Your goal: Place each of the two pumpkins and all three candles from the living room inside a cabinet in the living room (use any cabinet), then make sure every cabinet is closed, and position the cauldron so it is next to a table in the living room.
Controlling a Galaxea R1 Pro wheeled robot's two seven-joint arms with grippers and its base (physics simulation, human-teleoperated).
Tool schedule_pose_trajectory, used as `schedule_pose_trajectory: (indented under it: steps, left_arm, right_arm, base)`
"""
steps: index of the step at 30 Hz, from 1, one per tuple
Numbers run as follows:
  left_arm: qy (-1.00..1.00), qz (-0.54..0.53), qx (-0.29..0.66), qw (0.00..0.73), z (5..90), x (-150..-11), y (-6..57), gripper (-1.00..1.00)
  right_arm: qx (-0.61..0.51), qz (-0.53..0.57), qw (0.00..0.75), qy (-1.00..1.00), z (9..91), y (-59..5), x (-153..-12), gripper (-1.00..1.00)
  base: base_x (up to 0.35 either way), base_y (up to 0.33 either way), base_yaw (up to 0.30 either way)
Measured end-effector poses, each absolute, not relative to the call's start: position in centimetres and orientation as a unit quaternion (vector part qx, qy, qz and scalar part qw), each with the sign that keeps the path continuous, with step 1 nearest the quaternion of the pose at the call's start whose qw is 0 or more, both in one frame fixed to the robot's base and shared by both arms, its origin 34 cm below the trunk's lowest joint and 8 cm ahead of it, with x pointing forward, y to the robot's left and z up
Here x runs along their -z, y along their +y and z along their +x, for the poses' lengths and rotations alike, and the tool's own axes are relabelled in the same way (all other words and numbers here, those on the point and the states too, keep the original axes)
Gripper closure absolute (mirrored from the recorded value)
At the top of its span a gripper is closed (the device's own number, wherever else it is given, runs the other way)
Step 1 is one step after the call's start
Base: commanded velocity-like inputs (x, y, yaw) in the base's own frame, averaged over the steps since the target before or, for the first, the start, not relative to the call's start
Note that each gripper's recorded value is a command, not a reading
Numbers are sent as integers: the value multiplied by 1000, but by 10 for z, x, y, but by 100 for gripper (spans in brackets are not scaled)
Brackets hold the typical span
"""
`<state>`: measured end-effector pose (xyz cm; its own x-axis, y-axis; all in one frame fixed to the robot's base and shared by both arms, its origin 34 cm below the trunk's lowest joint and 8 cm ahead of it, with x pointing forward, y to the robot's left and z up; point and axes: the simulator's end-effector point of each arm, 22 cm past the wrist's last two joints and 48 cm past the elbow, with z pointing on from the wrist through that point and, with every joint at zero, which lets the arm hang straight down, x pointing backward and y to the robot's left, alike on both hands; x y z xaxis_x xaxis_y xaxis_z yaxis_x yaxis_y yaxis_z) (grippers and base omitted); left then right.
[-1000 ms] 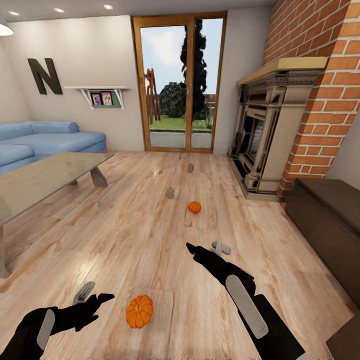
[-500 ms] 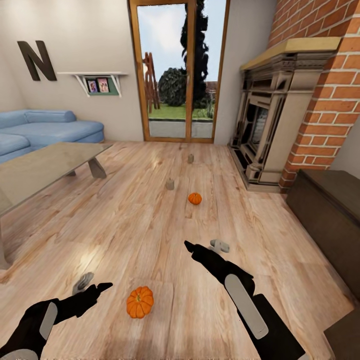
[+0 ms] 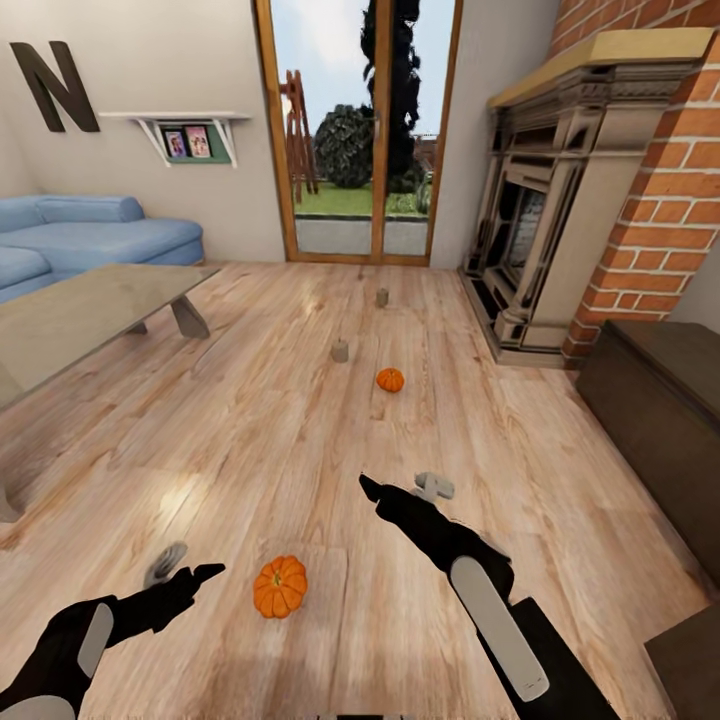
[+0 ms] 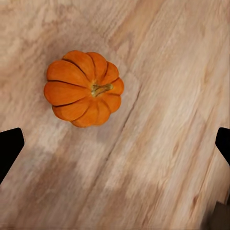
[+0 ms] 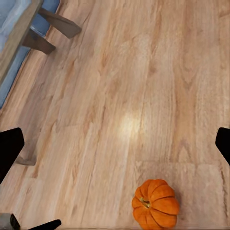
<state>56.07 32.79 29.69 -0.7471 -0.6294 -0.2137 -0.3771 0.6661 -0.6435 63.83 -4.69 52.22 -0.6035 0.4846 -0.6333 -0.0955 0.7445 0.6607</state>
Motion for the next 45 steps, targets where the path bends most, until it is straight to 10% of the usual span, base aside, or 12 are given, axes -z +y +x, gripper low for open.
schedule_pose_trajectory:
  steps: [45]
  left_arm:
    - [882, -291, 329, 171, 555, -243, 310, -100]
  right_arm:
    - [-387, 118, 352, 844, 612, -31, -438, -100]
  base:
    - [0, 0, 0]
